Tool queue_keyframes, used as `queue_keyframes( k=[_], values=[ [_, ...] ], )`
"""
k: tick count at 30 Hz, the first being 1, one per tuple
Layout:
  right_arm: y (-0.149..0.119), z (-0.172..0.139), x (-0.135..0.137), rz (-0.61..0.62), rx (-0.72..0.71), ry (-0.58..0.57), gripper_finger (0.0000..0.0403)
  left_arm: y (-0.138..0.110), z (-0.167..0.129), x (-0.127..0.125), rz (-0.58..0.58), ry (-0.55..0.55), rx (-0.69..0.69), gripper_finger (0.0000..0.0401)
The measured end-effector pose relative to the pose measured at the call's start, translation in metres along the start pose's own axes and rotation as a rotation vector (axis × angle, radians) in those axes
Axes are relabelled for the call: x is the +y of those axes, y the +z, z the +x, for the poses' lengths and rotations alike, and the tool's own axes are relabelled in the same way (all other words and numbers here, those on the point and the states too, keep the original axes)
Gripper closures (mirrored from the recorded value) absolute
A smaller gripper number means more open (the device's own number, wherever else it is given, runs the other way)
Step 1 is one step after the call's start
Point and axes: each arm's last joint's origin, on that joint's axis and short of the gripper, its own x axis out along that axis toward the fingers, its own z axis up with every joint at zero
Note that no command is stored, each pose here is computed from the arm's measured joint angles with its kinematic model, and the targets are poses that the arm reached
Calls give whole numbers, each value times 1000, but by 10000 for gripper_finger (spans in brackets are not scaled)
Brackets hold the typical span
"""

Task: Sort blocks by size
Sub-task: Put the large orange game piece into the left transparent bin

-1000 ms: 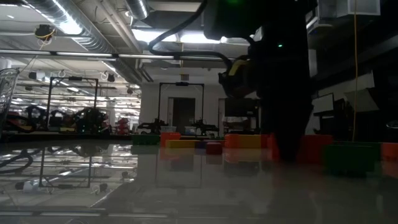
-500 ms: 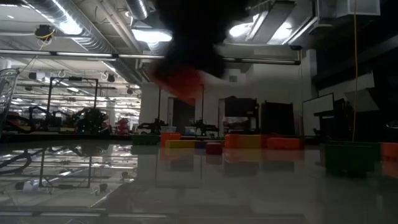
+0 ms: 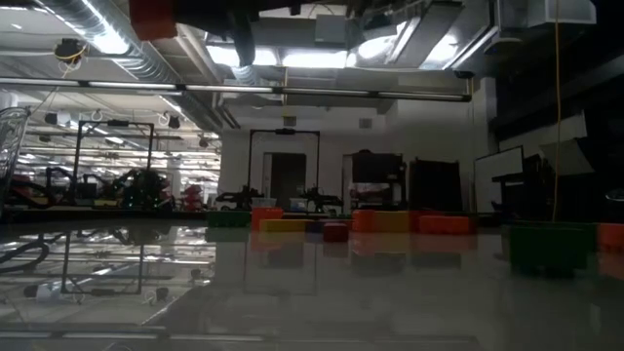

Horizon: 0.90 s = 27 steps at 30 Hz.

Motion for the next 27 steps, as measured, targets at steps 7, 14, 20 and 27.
queue_keyframes(
  k=[7,14,20,27],
  values=[
    [5,0,3,-124,-55,17,307,19,8,-5,30,-11,-240,217],
    [14,-1,6,-197,-152,66,296,37,15,-19,133,-30,-391,217],
    [15,-2,8,-253,-164,92,300,44,17,-26,199,-43,-436,217],
    [15,-2,8,-323,-167,101,304,47,15,-33,265,-58,-489,217]
  ],
)
